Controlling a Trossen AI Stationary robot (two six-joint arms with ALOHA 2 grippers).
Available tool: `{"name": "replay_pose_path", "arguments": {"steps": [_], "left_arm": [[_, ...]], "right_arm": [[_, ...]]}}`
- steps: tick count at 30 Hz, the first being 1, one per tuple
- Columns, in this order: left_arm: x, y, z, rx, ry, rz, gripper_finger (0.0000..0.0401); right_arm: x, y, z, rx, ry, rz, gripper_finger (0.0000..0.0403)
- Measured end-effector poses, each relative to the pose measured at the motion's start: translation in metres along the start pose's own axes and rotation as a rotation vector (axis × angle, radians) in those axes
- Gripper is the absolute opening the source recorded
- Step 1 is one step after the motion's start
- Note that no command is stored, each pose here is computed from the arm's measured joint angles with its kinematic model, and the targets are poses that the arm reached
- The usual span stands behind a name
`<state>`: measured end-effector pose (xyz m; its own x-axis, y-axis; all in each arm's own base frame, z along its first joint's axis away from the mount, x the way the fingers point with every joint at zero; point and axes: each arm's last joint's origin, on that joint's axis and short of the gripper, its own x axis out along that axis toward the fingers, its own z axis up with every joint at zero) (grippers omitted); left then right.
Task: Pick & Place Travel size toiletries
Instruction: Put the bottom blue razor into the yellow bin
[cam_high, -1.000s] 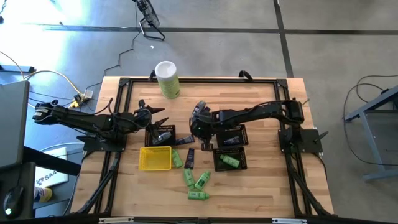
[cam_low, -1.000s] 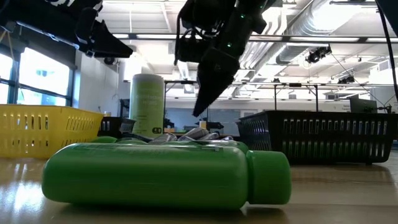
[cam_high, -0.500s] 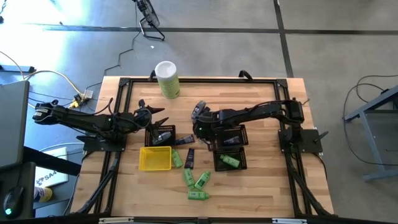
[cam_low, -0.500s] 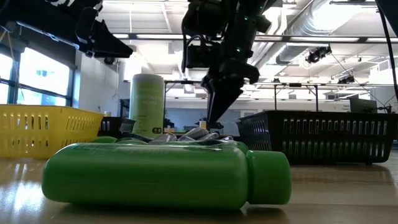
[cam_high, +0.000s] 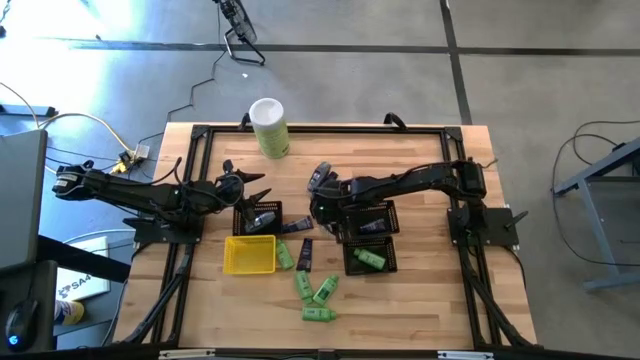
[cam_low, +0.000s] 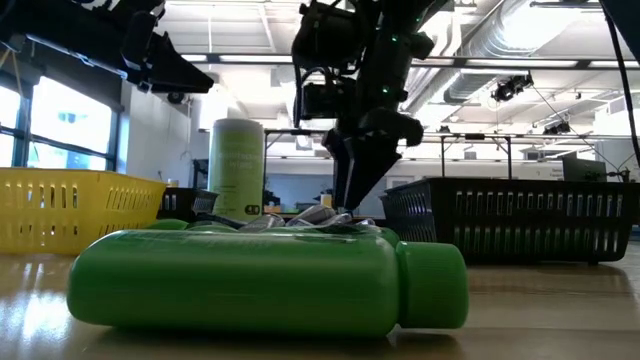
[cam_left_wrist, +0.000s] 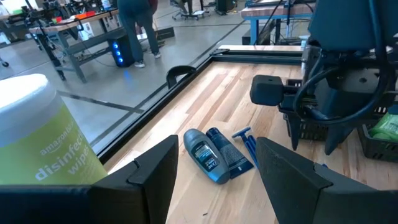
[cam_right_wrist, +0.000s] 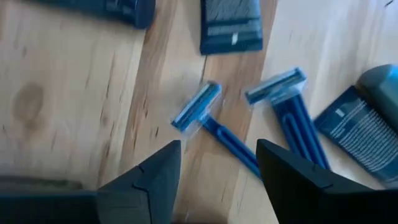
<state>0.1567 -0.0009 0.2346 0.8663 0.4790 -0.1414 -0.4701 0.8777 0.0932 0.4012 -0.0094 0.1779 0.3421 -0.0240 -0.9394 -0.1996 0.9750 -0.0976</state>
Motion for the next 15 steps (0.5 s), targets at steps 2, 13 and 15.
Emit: {"name": "replay_pose_path", "arguments": {"steps": [2,13,15], "left_arm": [[0.0,0.0,0.0,0.0,0.0,0.0,0.021],[0.0,0.0,0.0,0.0,0.0,0.0,0.021],[0.0,0.0,0.0,0.0,0.001,0.0,0.021]], "right_arm": [[0.006,0.0,0.0,-0.018,-0.008,0.015,0.0192],[0.026,-0.009,-0.006,-0.05,0.011,0.022,0.0178],[0.029,-0.012,-0.007,-0.048,0.009,0.025,0.0177]]}}
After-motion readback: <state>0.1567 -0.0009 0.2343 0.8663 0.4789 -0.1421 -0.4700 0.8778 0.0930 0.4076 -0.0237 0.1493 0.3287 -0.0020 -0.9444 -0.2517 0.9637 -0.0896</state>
